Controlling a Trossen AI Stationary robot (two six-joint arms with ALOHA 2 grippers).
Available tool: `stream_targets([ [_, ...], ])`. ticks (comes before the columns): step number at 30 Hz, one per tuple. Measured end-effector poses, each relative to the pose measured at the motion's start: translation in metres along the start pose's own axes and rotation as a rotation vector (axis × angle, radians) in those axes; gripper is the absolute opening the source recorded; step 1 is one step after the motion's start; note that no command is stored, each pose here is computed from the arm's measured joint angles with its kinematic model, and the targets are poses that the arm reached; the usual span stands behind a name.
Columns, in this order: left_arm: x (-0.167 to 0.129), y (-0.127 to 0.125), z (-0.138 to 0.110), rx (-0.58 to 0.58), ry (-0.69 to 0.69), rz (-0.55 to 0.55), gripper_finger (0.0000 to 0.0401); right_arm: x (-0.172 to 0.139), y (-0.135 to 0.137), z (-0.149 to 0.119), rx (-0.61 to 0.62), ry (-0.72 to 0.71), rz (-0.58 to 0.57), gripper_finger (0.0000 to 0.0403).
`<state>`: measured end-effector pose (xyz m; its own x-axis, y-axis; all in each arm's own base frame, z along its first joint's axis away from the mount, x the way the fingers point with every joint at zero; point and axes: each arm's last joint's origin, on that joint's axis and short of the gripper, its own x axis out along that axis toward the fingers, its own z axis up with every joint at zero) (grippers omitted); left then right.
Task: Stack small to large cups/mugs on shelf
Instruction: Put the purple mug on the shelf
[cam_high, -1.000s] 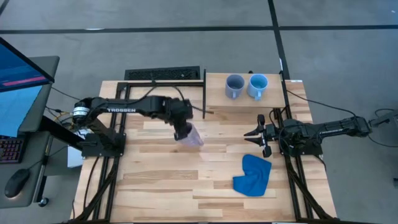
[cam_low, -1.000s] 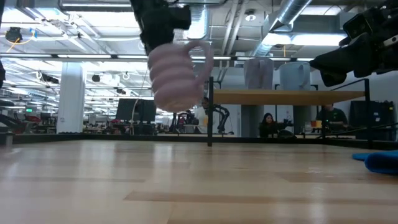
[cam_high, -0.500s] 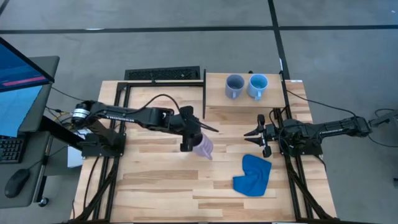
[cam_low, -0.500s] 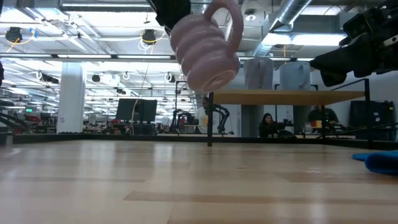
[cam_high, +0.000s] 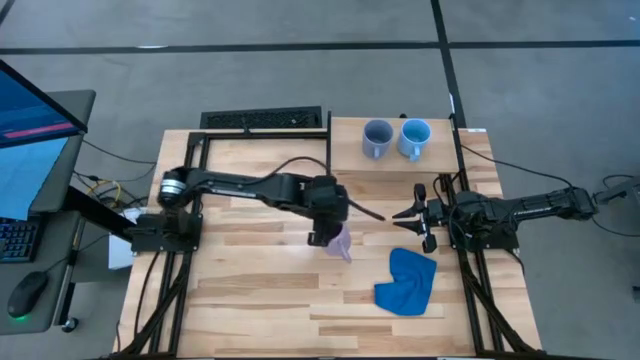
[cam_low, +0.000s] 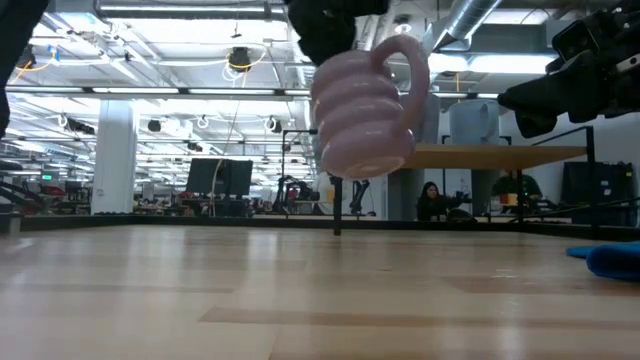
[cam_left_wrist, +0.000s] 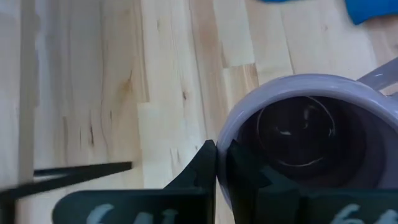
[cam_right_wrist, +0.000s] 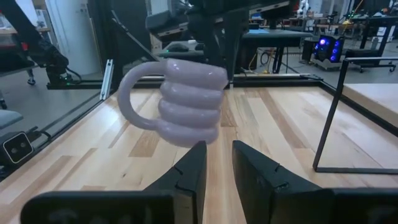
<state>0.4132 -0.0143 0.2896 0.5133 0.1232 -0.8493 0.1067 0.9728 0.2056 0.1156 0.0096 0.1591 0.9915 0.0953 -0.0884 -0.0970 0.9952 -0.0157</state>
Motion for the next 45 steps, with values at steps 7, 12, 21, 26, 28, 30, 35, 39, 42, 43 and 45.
stream_targets([
  [7,0.020,-0.003,0.021,0.142,0.076,-0.002,0.0002,0.000,0.000,0.000,0.000,0.000,0.000,0.0099],
  [12,0.036,-0.007,0.023,0.268,0.100,0.005,0.0002,0.000,0.000,0.000,0.000,0.000,0.000,0.0099],
  [21,0.062,-0.012,0.021,0.459,0.136,0.014,0.0007,0.000,0.000,0.000,0.000,-0.003,0.000,0.0099],
  [26,0.071,-0.013,0.021,0.497,0.138,0.006,0.0006,0.000,0.000,0.000,0.000,-0.001,0.000,0.0099],
  [28,0.073,-0.013,0.020,0.520,0.147,0.003,0.0006,0.000,0.000,0.000,0.000,-0.002,-0.001,0.0099],
  [30,0.076,-0.014,0.019,0.528,0.152,0.003,0.0007,0.000,0.000,0.000,0.000,-0.002,0.000,0.0099],
  [35,0.076,-0.014,0.019,0.529,0.153,-0.001,0.0007,0.000,0.000,0.000,0.000,-0.001,0.000,0.0099],
  [39,0.076,-0.014,0.019,0.500,0.156,0.005,0.0011,0.000,0.000,0.000,0.000,-0.001,-0.001,0.0099],
  [42,0.076,-0.013,0.019,0.493,0.163,0.026,0.0023,0.000,0.000,0.000,0.000,-0.001,0.000,0.0099],
  [43,0.076,-0.013,0.019,0.491,0.164,0.032,0.0028,0.000,0.000,0.000,0.000,-0.002,0.000,0.0099],
  [45,0.076,-0.013,0.019,0.482,0.163,0.036,0.0038,0.000,0.000,0.000,0.000,-0.002,0.000,0.0099],
])
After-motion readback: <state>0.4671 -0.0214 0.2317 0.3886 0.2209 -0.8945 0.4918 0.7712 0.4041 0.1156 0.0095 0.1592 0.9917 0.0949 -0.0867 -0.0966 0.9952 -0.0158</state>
